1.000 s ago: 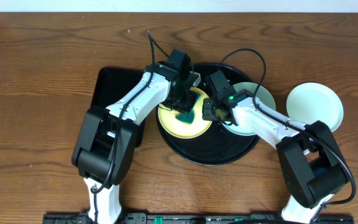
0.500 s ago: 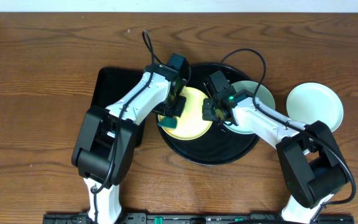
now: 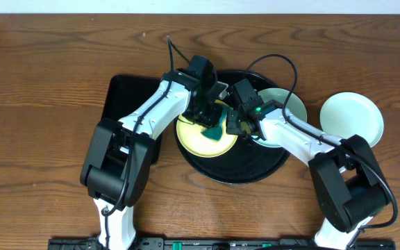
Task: Clean dirty plates on tray and stack at the side
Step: 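Scrub the yellow plate with the sponge while right gripper holds it, then lift the left gripper with sponge back over the small black tray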
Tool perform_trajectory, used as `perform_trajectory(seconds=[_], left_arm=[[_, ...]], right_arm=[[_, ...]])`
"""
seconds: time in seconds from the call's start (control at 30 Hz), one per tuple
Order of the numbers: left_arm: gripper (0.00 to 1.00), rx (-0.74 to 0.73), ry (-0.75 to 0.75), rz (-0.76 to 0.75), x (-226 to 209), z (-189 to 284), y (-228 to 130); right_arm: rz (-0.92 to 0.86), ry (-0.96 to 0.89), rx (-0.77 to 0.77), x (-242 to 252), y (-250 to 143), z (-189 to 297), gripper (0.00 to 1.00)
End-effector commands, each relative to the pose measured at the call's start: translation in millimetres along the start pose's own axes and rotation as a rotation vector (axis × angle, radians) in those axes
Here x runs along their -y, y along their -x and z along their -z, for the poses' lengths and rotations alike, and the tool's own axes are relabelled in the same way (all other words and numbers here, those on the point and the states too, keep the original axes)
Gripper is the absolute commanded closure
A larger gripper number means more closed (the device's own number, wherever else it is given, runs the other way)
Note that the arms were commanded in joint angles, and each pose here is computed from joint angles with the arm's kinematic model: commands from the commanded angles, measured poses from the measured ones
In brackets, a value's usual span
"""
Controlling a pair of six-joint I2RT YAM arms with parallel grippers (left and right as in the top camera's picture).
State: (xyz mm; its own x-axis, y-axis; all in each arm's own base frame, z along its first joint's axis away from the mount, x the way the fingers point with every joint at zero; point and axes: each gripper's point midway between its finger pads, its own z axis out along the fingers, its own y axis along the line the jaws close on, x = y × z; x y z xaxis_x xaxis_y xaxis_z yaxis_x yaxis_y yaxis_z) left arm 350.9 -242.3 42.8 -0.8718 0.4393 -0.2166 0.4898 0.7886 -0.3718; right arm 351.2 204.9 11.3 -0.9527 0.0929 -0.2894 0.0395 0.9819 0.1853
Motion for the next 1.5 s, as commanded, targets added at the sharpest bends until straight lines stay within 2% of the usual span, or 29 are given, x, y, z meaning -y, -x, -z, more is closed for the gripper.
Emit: perform_trajectory(seconds=[0.0,0.17,0.23,0.37,0.57,0.7,0.97,1.17,1.33,1.47], left_arm=[[0.92,0.031,0.193,0.012,-34.8,3.9,7.9],[0.93,0.091,0.546,0.153,-91.9,26.4,12.4],[0.93,0.098,0.610,0.199,-101.2,32.4,9.5],[0.92,0.040,0.565,0.238,-92.6,26.9,-5.6],[0.93,-0.153,0.189,0.207,-26.2,4.8,-41.1],[0.92,-0.169,0.043,0.123,-2.3,2.9,-41.9],[0.93,-0.035,0.072,0.113,-19.0,24.4,-2.4],[0.92,0.141,0.281,0.265,-66.6,84.4,31.8],[0.92,0.256,0.357,0.392,-93.7,130.3,36.2],[0.93,0.261,0.363,0.446,-105.6,140.8,29.3]], right_arm=[[-0.009,-0.001,0.006,-2.6,2.0,-1.1,0.99],[-0.009,-0.001,0.006,-2.6,2.0,-1.1,0.98],[-0.009,-0.001,0.006,-2.6,2.0,-1.1,0.99],[-0.009,-0.001,0.006,-2.6,1.9,-1.1,0.98],[-0.009,0.003,0.003,-3.3,1.5,-1.1,0.99],[-0.008,0.011,-0.002,-4.6,0.6,-1.1,0.99],[0.000,0.036,-0.041,-8.1,-7.1,-0.8,0.99],[0.002,0.049,-0.053,-10.6,-9.5,-0.6,0.99],[0.003,0.063,-0.063,-13.0,-11.3,-0.4,0.99],[-0.005,0.090,-0.099,-18.5,-19.4,-3.4,0.99]])
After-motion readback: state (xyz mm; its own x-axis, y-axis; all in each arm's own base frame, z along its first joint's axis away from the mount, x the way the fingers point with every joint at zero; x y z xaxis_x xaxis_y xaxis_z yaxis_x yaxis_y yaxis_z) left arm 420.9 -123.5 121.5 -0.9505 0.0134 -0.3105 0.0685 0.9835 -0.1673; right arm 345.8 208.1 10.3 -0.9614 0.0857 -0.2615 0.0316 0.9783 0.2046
